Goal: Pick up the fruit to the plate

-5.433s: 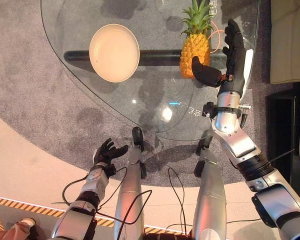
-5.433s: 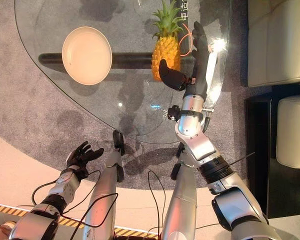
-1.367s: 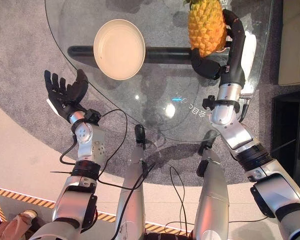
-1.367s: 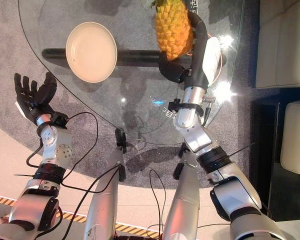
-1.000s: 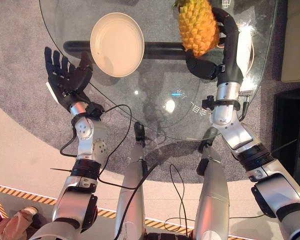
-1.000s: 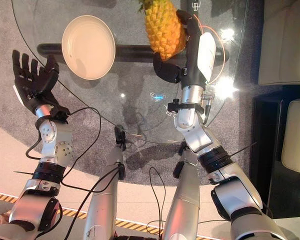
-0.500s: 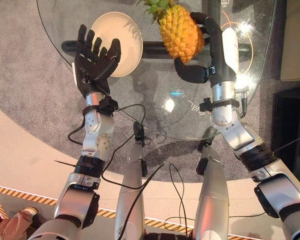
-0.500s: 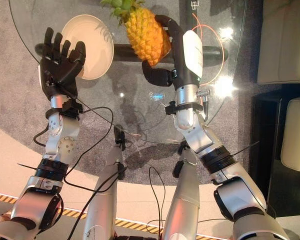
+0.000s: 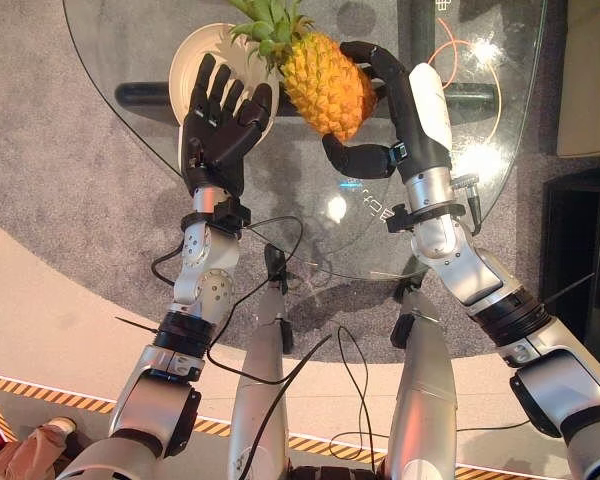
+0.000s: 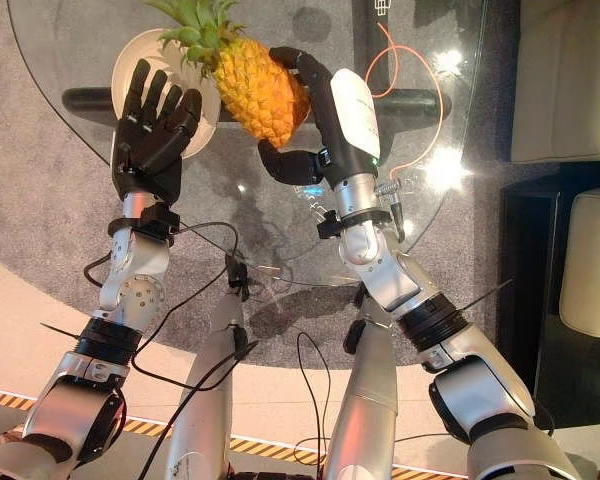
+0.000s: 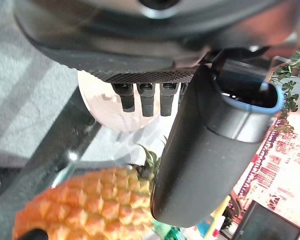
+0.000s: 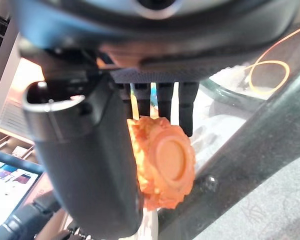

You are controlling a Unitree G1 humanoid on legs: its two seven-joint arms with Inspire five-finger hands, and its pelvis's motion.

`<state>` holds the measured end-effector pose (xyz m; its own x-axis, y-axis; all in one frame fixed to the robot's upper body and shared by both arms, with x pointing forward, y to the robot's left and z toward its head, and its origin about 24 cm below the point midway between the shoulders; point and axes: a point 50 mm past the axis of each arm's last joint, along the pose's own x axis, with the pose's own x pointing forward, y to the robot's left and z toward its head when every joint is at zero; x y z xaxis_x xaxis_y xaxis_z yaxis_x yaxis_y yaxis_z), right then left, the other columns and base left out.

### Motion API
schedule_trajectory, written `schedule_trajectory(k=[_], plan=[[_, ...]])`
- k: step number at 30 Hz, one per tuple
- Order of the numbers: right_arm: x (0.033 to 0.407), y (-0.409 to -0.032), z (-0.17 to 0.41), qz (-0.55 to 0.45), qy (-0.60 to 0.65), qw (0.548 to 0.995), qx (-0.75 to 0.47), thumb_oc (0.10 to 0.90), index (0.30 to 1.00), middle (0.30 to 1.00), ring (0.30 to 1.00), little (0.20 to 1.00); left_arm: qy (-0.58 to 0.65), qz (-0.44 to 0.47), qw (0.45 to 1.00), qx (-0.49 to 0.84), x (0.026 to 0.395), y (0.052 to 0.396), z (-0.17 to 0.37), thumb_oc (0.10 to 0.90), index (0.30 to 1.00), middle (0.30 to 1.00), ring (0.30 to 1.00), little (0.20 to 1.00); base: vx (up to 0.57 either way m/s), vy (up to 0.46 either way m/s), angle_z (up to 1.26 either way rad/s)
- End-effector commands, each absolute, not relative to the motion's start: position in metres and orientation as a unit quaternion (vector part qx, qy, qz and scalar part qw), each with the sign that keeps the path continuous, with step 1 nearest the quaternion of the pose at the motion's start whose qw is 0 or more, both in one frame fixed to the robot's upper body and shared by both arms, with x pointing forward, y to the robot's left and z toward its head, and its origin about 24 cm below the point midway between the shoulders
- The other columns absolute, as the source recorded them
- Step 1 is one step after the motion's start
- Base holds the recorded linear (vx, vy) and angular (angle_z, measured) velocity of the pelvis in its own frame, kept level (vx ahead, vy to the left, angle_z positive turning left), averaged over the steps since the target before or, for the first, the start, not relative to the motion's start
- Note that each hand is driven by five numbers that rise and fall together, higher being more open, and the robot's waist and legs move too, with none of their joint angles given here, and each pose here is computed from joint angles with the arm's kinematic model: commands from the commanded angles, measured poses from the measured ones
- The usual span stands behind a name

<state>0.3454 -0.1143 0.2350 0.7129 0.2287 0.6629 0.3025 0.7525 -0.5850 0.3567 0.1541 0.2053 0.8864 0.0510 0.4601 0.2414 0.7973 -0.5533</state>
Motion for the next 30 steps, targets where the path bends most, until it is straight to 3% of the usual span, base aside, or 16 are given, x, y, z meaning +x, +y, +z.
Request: schedule_trajectory(k=[1,12,30], plan=[[0.288,-0.069,0.314,0.042,-0.598,0.752,-0.273,0.100,0.300,0.300,0.300,0.200,-0.339,-0.138,0.881,-0.300,0.339,0.144,0.263,0.800,0.900,0.900,0.900,0.900,0.00,0.000,0.00],[0.281,-0.061,0.313,0.066,-0.608,0.741,-0.278,0.100,0.300,0.300,0.300,0.200,-0.308,-0.228,0.838,-0.387,0.335,0.129,0.261,0.800,0.900,0.900,0.900,0.900,0.00,0.000,0.00],[0.275,-0.052,0.313,0.095,-0.609,0.730,-0.296,0.100,0.300,0.300,0.300,0.200,-0.296,-0.287,0.808,-0.420,0.332,0.120,0.263,0.800,0.900,0.900,0.900,0.900,0.00,0.000,0.00]])
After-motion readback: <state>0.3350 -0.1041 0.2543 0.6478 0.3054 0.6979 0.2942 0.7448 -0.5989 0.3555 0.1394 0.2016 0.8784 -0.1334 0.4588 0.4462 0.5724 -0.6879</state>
